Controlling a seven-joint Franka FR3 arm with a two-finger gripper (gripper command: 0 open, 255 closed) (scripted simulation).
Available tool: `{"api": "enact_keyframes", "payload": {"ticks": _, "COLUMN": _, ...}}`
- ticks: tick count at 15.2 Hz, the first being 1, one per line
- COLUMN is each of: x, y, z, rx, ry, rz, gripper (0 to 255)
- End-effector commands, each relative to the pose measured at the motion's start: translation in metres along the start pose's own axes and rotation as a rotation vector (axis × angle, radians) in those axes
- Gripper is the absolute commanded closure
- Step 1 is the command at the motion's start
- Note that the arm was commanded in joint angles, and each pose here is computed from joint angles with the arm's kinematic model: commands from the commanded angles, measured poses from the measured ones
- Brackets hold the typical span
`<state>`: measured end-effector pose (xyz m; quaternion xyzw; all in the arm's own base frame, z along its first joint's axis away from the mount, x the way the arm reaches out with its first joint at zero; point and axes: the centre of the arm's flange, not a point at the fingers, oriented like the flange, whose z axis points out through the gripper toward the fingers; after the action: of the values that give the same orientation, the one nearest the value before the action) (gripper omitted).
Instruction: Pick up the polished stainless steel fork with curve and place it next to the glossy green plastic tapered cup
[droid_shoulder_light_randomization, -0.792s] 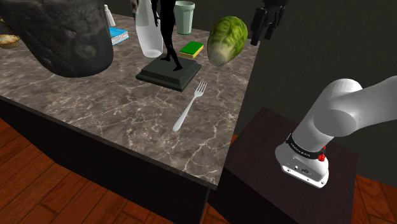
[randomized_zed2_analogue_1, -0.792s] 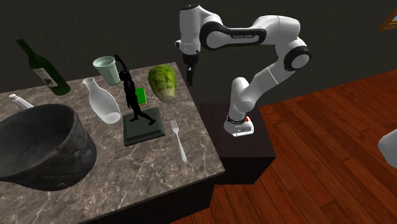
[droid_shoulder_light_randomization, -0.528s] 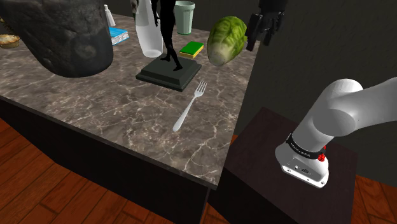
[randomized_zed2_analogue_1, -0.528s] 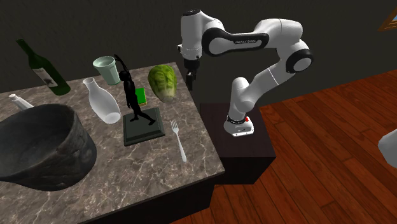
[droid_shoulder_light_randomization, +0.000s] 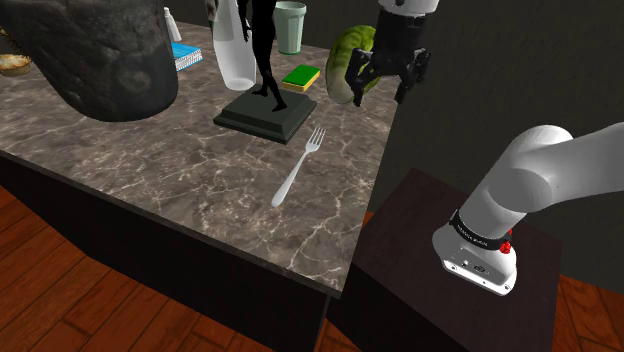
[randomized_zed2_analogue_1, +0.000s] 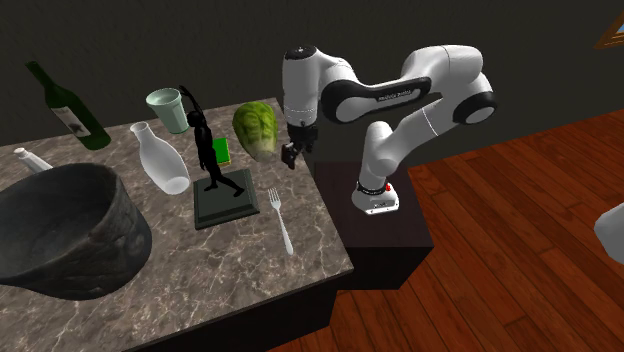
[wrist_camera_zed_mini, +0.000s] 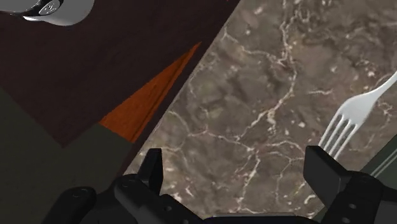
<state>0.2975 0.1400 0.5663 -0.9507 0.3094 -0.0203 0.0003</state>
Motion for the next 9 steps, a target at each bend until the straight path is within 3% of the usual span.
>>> {"api": "enact_keyframes", "payload": {"ticks": 1, "x": -0.010, "y": -0.025, "z": 0.009, "rx": -0.004, "ry": 0.006, "rz": 0.120, "gripper": 0}}
{"api": "enact_keyframes", "payload": {"ticks": 9, "x": -0.016, "y": -0.127, "z": 0.046, "rx": -0.024, "ry": 0.032, "rz": 0.557, "gripper": 0}}
